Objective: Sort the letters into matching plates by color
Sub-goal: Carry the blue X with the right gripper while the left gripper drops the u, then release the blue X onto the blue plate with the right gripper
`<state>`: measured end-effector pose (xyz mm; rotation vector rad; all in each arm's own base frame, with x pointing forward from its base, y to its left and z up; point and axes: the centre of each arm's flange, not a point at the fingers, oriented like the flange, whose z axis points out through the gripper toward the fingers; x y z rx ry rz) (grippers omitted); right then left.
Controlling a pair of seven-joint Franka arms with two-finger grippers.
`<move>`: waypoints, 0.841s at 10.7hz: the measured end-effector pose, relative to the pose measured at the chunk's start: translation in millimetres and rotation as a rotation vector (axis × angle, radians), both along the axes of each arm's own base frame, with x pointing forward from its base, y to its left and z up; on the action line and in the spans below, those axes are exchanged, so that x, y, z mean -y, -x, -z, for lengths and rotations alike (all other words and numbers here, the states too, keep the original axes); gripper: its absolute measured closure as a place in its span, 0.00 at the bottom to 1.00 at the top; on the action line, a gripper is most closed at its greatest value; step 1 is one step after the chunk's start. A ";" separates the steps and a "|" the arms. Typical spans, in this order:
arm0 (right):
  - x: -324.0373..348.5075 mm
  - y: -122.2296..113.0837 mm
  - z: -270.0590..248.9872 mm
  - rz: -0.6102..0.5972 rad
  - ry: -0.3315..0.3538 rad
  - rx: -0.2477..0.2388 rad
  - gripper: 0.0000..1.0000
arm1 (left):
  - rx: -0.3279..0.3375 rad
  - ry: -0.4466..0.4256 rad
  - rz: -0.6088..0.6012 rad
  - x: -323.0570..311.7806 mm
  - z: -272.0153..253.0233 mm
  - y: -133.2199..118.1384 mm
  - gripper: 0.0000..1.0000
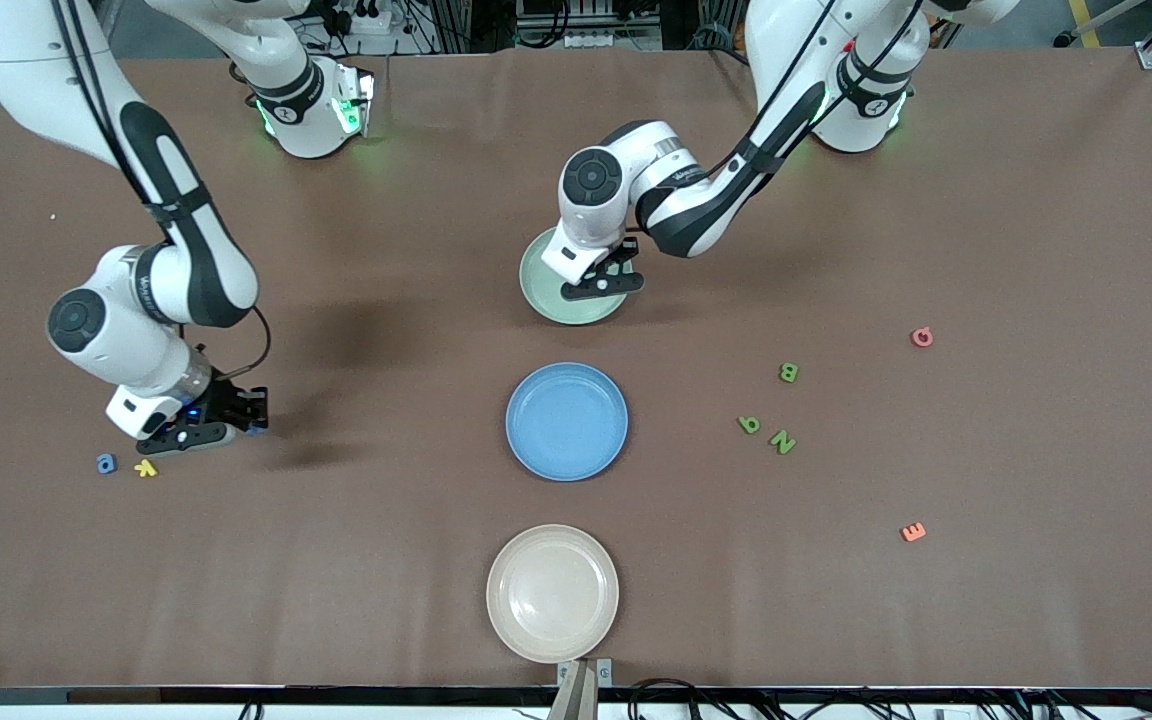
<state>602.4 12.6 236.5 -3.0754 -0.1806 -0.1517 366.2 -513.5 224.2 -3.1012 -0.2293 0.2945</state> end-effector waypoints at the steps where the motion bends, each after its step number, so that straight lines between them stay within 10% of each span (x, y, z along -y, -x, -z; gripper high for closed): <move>1: -27.9 -1.7 -3.5 0.073 -0.014 0.001 0.72 | -0.003 0.000 -0.027 2.6 2.5 -4.1 0.74; 7: -193.3 6.0 -33.4 0.337 -0.099 0.021 0.72 | 0.036 -0.028 -0.241 -40.0 -6.5 -75.5 0.07; 9: -248.4 14.4 -40.7 0.411 -0.132 0.020 0.72 | 0.046 -0.034 -0.336 -76.9 -17.3 -113.6 0.00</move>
